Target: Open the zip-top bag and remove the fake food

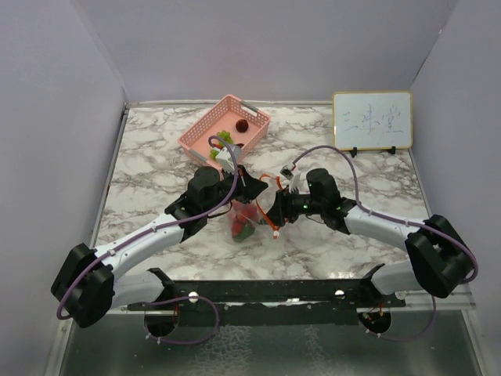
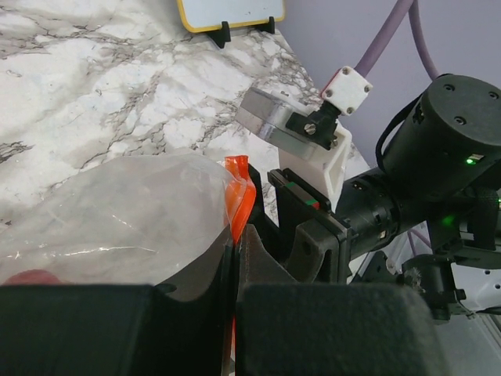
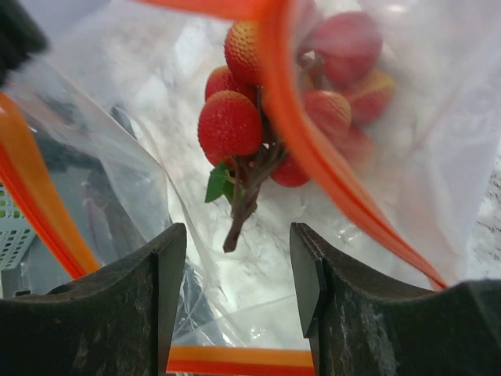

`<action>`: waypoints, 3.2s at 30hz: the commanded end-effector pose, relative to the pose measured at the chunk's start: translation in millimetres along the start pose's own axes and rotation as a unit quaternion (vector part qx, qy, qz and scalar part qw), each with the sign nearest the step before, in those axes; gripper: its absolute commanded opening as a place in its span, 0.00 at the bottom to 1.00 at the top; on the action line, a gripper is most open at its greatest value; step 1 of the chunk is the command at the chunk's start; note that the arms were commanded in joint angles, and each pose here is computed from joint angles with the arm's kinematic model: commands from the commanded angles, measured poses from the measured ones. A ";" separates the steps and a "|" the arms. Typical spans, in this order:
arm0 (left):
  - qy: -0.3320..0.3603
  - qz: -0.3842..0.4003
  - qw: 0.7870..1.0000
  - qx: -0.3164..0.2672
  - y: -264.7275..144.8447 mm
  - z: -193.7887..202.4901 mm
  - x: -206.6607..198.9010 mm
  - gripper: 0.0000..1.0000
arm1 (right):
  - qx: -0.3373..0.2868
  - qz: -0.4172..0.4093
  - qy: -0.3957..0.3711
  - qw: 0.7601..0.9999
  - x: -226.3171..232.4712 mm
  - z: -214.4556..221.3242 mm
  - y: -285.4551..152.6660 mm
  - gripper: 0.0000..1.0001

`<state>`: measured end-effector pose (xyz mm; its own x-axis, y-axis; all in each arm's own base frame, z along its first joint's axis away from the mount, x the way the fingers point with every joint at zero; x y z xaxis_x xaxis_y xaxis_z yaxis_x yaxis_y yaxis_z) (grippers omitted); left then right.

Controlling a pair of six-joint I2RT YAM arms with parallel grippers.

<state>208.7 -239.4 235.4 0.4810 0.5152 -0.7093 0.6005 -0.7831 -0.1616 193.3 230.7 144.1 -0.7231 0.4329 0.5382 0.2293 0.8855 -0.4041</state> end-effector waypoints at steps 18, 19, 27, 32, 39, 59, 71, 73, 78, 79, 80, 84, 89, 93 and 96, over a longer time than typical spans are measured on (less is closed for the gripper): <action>0.005 0.010 1.000 -0.016 -4.1 -4.8 -4.2 0.00 | 0.024 -0.004 -0.014 1.000 10.9 -0.7 19.3 0.56; 0.005 0.011 1.000 -0.016 -4.1 -4.7 -4.6 0.00 | 0.026 -0.003 -0.013 1.000 10.2 -0.1 20.0 0.56; 0.004 0.009 1.000 -0.018 -4.7 -4.4 -4.0 0.00 | 0.026 -0.008 -0.012 1.000 11.8 -1.1 21.1 0.32; 0.003 0.006 1.000 -0.015 -3.9 -3.1 -2.5 0.00 | 0.022 -0.017 -0.012 1.000 13.7 -1.7 21.1 0.16; 0.006 -0.001 1.000 -0.014 -5.6 -1.7 -0.1 0.00 | 0.006 0.001 -0.015 1.000 13.5 -5.9 17.7 0.01; 0.015 -0.027 0.999 -0.009 -7.2 5.2 11.3 0.00 | -0.071 0.137 -0.082 0.985 31.7 -52.5 -39.0 0.01; 0.006 -0.035 0.999 -0.001 6.5 15.4 24.4 0.00 | -0.121 0.147 -0.104 0.976 55.9 -88.3 -65.6 0.01; 0.004 -0.035 0.999 0.000 7.2 16.3 25.2 0.00 | -0.128 0.163 -0.114 0.972 56.7 -94.6 -71.0 0.01; 0.000 -0.042 0.999 0.007 6.1 20.7 29.0 0.00 | -0.131 0.179 -0.130 0.966 57.1 -104.3 -77.9 0.01; -0.001 -0.044 0.999 0.008 5.7 21.9 30.0 0.00 | -0.132 0.179 -0.130 0.966 57.1 -105.8 -78.3 0.01; -0.003 -0.044 0.999 0.008 5.5 22.8 30.7 0.00 | -0.134 0.178 -0.132 0.966 57.8 -107.7 -78.6 0.01; -0.005 -0.050 0.999 0.012 4.6 27.3 35.2 0.00 | -0.150 0.186 -0.138 0.961 60.5 -119.2 -84.5 0.01; -0.009 -0.057 0.998 0.018 6.6 34.2 42.3 0.00 | -0.182 0.193 -0.143 0.953 64.3 -135.9 -95.2 0.01; -0.018 -0.053 0.998 0.025 8.8 41.0 46.8 0.00 | -0.187 0.190 -0.145 0.953 66.5 -145.3 -96.9 0.01; -0.019 -0.055 0.998 0.029 9.7 44.0 49.4 0.00 | -0.190 0.191 -0.146 0.952 65.0 -151.2 -96.2 0.01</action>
<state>210.0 -235.9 174.1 0.3908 0.5957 -0.7017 0.6119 -0.7377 -0.2854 213.6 199.2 302.4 -0.6781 0.7129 0.1788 0.6555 0.6966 -0.2916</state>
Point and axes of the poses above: each gripper's point midway between its finger pads, its own y axis out along the fingers, its own x axis along the line the jaws close on, z = x × y, the point moved 8 cm from there along -y, back along the fingers, and after that the axes turned 8 degrees about -y, right-handed, at the moved point
